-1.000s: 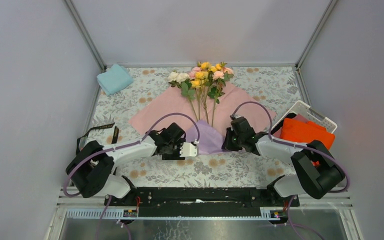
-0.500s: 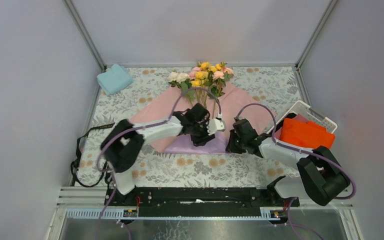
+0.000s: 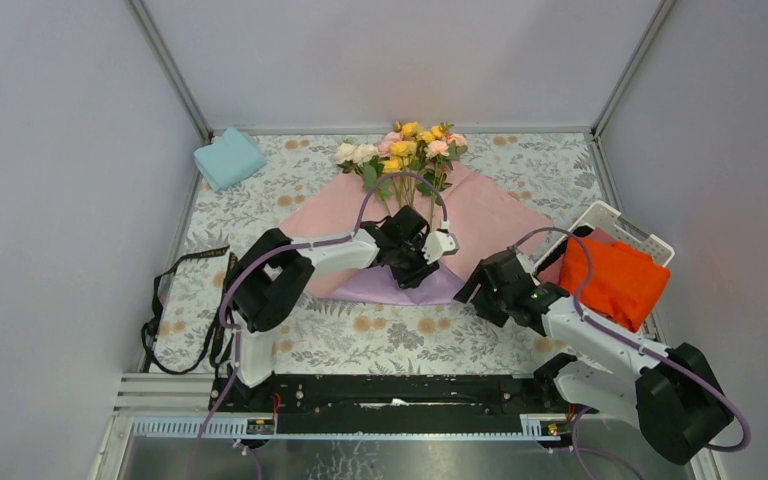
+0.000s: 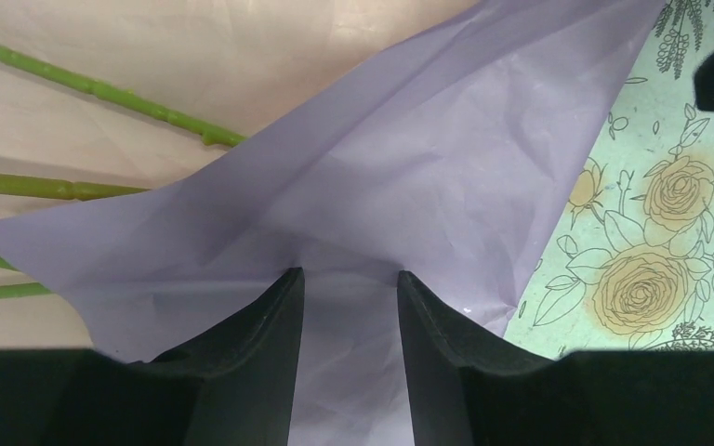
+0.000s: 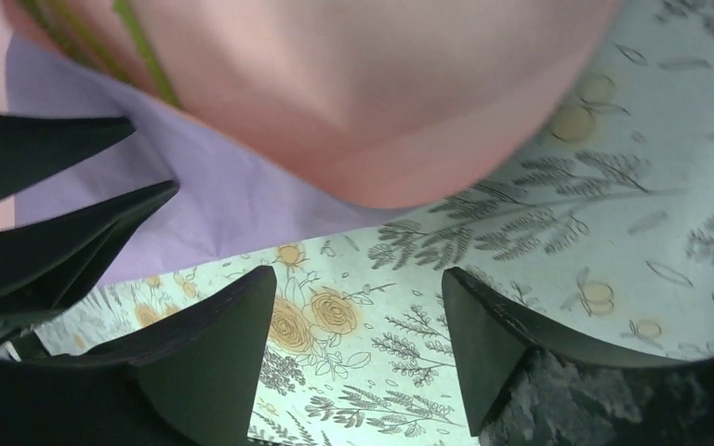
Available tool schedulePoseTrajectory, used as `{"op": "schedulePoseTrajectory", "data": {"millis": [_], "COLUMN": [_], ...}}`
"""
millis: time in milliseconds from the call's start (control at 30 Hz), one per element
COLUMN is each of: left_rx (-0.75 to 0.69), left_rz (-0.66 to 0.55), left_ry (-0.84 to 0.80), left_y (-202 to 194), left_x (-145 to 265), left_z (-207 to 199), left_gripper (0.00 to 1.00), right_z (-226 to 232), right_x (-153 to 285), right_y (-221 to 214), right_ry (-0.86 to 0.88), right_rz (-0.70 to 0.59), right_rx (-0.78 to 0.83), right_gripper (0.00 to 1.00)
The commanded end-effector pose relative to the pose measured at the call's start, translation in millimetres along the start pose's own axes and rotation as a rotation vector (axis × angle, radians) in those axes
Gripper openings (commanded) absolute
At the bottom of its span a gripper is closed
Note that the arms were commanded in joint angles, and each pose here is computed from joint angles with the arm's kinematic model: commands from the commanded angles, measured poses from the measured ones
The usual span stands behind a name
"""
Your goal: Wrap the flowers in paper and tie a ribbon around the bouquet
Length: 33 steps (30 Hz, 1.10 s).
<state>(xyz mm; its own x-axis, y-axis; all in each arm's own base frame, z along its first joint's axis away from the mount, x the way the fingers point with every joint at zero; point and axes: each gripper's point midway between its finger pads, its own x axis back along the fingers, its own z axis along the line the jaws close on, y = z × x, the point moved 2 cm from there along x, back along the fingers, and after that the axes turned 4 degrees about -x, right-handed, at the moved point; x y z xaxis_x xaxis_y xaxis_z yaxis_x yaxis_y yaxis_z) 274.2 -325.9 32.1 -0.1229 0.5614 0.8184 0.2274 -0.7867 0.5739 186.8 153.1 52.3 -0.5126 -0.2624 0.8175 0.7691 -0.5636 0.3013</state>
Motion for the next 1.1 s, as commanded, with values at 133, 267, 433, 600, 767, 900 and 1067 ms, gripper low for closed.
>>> {"op": "schedulePoseTrajectory", "data": {"millis": [133,267,433,600,767,900,1067], "left_rx": [0.037,0.035,0.052,0.118,0.110,0.125,0.135], "left_rz": [0.053,0.057,0.060,-0.039,-0.088,-0.017,0.006], "left_ry": [-0.041,-0.037,0.001,-0.021,-0.054,-0.035,-0.018], "left_y": [-19,-22,-19,34,44,30,24], "left_x": [-8,-8,-2,29,20,-11,-24], "left_z": [-13,-13,-8,-10,-13,-1,5], "left_gripper": [0.47,0.47,0.47,0.50,0.53,0.52,0.52], "right_z": [-27,-32,-39,-31,-24,-23,-16], "right_x": [-28,-45,-48,-44,-36,-28,-25], "right_y": [5,8,8,18,22,21,6], "right_ry": [-0.183,-0.207,-0.224,-0.190,-0.170,-0.153,-0.115], "right_rz": [-0.078,-0.091,-0.104,-0.136,-0.140,-0.139,-0.097], "right_rx": [-0.316,-0.317,-0.290,-0.229,-0.196,-0.224,-0.277], "right_gripper": [0.77,0.67,0.29,0.01,0.10,0.29,0.50]}}
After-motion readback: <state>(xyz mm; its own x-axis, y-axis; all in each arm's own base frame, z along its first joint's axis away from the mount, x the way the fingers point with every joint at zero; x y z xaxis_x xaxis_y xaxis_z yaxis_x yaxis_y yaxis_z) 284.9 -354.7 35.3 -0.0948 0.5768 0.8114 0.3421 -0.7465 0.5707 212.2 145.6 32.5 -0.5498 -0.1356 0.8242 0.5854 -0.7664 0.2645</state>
